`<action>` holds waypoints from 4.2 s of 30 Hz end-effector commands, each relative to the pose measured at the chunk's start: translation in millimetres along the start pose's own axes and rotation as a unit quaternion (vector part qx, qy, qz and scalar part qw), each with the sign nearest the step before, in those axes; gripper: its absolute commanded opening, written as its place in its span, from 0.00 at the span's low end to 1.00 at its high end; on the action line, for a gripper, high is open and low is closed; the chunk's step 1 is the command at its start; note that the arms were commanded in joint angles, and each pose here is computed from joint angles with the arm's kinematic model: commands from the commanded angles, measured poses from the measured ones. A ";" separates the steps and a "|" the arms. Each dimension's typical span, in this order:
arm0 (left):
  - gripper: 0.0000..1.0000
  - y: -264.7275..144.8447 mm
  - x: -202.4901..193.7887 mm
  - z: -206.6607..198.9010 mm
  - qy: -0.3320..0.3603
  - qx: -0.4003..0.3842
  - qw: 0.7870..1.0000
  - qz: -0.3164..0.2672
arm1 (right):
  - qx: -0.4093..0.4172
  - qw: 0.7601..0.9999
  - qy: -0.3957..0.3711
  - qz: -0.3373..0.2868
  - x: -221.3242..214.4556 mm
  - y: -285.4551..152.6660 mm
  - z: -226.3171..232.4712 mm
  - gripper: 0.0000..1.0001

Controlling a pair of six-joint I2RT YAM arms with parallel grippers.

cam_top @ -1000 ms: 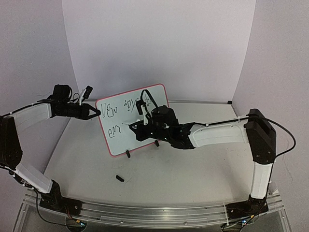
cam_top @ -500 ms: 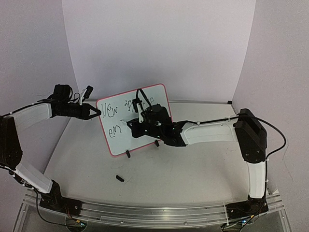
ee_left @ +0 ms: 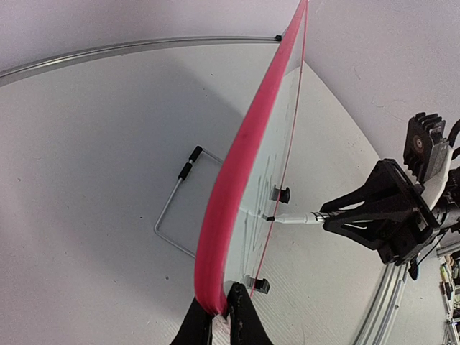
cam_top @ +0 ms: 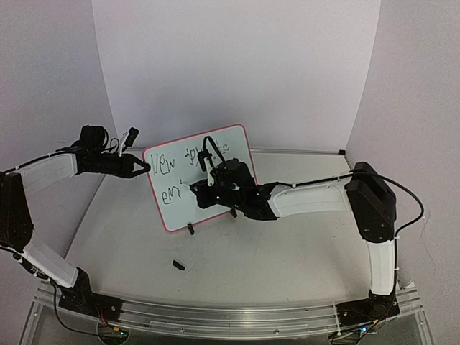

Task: Write a sentence on the whiteboard
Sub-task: Write on the whiteboard with the whiteboard marker without the cap.

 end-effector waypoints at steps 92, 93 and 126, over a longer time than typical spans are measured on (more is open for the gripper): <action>0.00 10.3 -15.6 6.9 -0.011 0.026 0.999 0.046 | 0.019 0.998 -0.002 -0.054 24.6 -38.2 11.0 0.00; 0.00 10.3 -15.8 7.0 -0.011 0.027 0.999 0.046 | 0.018 0.998 -0.003 -0.052 23.9 -35.4 10.9 0.00; 0.00 10.6 -15.1 5.6 -0.009 0.025 0.999 0.046 | -0.066 0.997 0.007 -0.030 2.8 -15.3 -18.3 0.00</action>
Point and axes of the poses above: each gripper's point midway between its finger pads, its own y axis out along the fingers, its own z axis along the line the jaws close on, x = y × z, the point moved 5 cm from there along -y, back along the fingers, and after that the axes turned 11 degrees about y, right-handed, at the moved point
